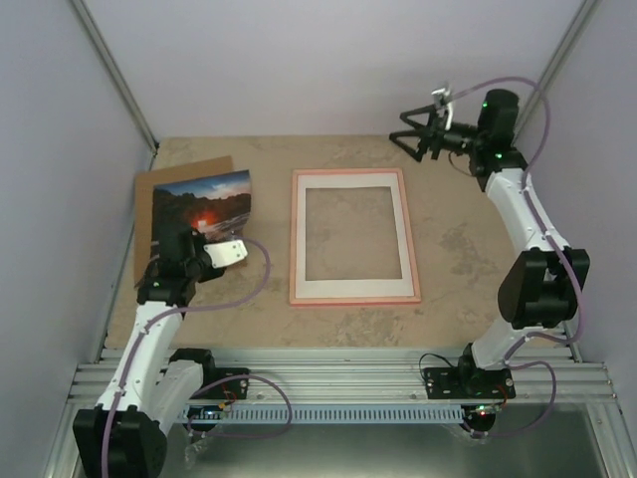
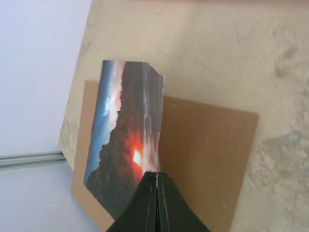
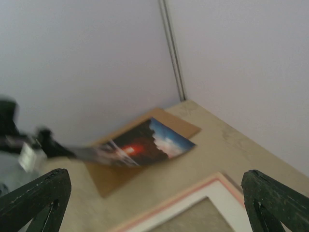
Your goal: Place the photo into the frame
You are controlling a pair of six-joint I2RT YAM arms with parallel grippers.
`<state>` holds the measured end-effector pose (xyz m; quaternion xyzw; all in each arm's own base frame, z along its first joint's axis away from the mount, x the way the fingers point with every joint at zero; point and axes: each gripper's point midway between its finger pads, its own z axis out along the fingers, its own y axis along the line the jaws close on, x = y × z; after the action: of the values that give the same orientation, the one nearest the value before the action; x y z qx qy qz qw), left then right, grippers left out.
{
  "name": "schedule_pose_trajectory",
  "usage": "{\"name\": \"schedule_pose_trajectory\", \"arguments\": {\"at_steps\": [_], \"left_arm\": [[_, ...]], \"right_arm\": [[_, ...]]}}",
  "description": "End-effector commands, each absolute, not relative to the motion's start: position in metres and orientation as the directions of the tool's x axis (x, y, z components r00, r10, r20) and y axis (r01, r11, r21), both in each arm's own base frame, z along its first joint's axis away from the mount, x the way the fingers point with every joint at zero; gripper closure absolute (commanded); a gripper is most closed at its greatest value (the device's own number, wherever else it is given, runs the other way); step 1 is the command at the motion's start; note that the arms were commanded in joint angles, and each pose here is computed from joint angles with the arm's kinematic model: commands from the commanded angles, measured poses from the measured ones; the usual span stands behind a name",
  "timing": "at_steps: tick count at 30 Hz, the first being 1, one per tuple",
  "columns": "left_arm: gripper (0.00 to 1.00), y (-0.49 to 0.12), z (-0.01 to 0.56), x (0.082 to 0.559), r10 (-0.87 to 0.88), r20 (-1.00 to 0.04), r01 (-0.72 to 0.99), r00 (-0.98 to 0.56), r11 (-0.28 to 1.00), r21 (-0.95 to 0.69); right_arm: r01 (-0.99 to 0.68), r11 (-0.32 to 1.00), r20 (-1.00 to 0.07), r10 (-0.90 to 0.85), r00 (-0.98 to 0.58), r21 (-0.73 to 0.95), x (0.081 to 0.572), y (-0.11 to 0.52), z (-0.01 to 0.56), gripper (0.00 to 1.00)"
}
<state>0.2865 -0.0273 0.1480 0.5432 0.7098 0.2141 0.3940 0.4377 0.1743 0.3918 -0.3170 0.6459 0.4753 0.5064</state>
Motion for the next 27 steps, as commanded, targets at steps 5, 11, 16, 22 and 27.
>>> {"name": "schedule_pose_trajectory", "arguments": {"at_steps": [5,11,16,22,27], "left_arm": [[1.00,-0.066,0.186,0.259,0.854,-0.511,0.765,-0.101,0.396,0.509],[1.00,-0.078,0.209,0.243,0.838,-0.542,0.793,-0.056,0.367,0.486],[1.00,-0.086,0.235,0.235,0.809,-0.587,0.792,-0.032,0.379,0.479],[1.00,-0.091,0.247,0.222,0.803,-0.596,0.802,-0.006,0.360,0.477],[1.00,-0.091,0.254,0.216,0.796,-0.605,0.798,-0.007,0.369,0.476]], "right_arm": [[-0.932,0.246,-0.925,-0.337,0.175,-0.266,0.401,0.218,0.294,0.03],[-0.891,0.048,-0.819,-0.420,0.391,-0.451,0.362,0.281,0.264,0.06],[-0.863,-0.036,-0.776,-0.420,0.470,-0.503,0.346,0.335,0.250,0.07],[-0.835,-0.112,-0.751,-0.386,0.536,-0.539,0.335,0.380,0.240,0.07],[-0.822,-0.174,-0.748,-0.346,0.567,-0.543,0.322,0.410,0.235,0.07]]}}
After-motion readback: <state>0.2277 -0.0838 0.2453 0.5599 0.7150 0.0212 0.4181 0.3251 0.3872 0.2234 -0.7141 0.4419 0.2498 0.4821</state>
